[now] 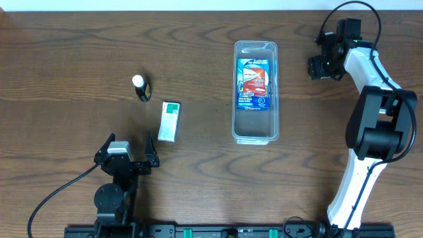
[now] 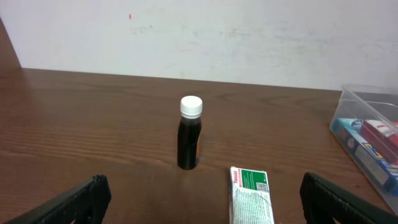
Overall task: Pack container
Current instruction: 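Grasp the green Zam-Buk box with the right gripper and lift, then carry the Zam-Buk box into the container and open the right gripper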
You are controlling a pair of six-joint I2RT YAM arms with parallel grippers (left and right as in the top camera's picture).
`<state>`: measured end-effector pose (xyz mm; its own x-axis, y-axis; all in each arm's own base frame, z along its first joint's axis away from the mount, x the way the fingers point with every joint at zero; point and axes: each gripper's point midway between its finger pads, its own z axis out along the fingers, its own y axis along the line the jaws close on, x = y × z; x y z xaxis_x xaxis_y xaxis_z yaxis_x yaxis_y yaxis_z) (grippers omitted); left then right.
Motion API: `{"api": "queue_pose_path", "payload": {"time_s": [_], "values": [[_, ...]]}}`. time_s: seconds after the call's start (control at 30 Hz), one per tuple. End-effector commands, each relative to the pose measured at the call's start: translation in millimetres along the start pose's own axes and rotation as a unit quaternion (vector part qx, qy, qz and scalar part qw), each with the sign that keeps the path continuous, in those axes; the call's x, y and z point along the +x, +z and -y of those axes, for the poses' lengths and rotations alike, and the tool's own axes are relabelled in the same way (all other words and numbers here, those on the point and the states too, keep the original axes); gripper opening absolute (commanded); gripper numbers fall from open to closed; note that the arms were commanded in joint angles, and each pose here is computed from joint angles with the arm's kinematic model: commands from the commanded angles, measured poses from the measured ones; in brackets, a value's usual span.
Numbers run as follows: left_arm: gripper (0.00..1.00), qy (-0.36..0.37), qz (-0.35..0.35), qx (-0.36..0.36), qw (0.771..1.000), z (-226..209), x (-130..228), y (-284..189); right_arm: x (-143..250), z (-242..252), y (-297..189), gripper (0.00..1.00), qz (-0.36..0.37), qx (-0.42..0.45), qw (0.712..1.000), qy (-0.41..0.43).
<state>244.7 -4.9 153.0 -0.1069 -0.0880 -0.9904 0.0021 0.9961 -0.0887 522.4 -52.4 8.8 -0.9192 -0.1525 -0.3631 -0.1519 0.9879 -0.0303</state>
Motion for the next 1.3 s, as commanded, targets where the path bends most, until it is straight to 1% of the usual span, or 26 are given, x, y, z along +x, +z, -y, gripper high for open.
{"api": "queue_pose_path", "payload": {"time_s": [0.0, 0.07, 0.17, 0.23, 0.33, 0.4, 0.57, 0.7, 0.87, 1.0, 1.07, 1.13, 1.27], "values": [[0.98, 0.004, -0.024, -0.010, 1.000, -5, 16, 1, 9, 1, 10, 0.66, -0.012, -0.005, 1.000, 0.008], [0.98, 0.004, -0.024, -0.010, 1.000, -5, 16, 1, 9, 2, 10, 0.64, -0.011, -0.005, 1.000, 0.008], [0.98, 0.004, -0.024, -0.010, 1.000, -5, 16, 1, 8, 2, 10, 0.58, -0.011, -0.005, 1.000, 0.010], [0.98, 0.004, -0.024, -0.010, 1.000, -5, 16, 1, 9, 2, 10, 0.56, -0.012, -0.005, 1.000, 0.010], [0.98, 0.004, -0.024, -0.010, 1.000, -5, 16, 1, 9, 1, 9, 0.56, -0.013, -0.006, 1.000, 0.010], [0.98, 0.004, -0.024, -0.010, 1.000, -5, 16, 1, 9, 1, 6, 0.58, -0.013, -0.006, 1.000, 0.012], [0.98, 0.004, -0.024, -0.010, 1.000, -5, 16, 1, -6, 2, -19, 0.58, 0.010, -0.002, 1.000, 0.027], [0.98, 0.004, -0.024, -0.011, 1.000, -5, 16, 1, -22, -10, -62, 0.58, 0.043, -0.029, 0.998, 0.026], [0.98, 0.004, -0.024, -0.010, 1.000, -5, 16, 1, -36, -37, -135, 0.57, 0.086, -0.076, 0.992, 0.053], [0.98, 0.004, -0.024, -0.010, 1.000, -5, 16, 1, -35, -74, -203, 0.58, 0.115, -0.125, 0.984, 0.046], [0.98, 0.004, -0.024, -0.010, 1.000, -5, 16, 1, -33, -92, -228, 0.58, 0.125, -0.143, 0.981, 0.044], [0.98, 0.004, -0.024, -0.010, 1.000, -5, 16, 1, -29, -113, -250, 0.58, 0.130, -0.155, 0.979, 0.039], [0.98, 0.004, -0.024, -0.010, 1.000, -5, 16, 1, -24, -149, -269, 0.57, 0.127, -0.168, 0.977, 0.038]]}}
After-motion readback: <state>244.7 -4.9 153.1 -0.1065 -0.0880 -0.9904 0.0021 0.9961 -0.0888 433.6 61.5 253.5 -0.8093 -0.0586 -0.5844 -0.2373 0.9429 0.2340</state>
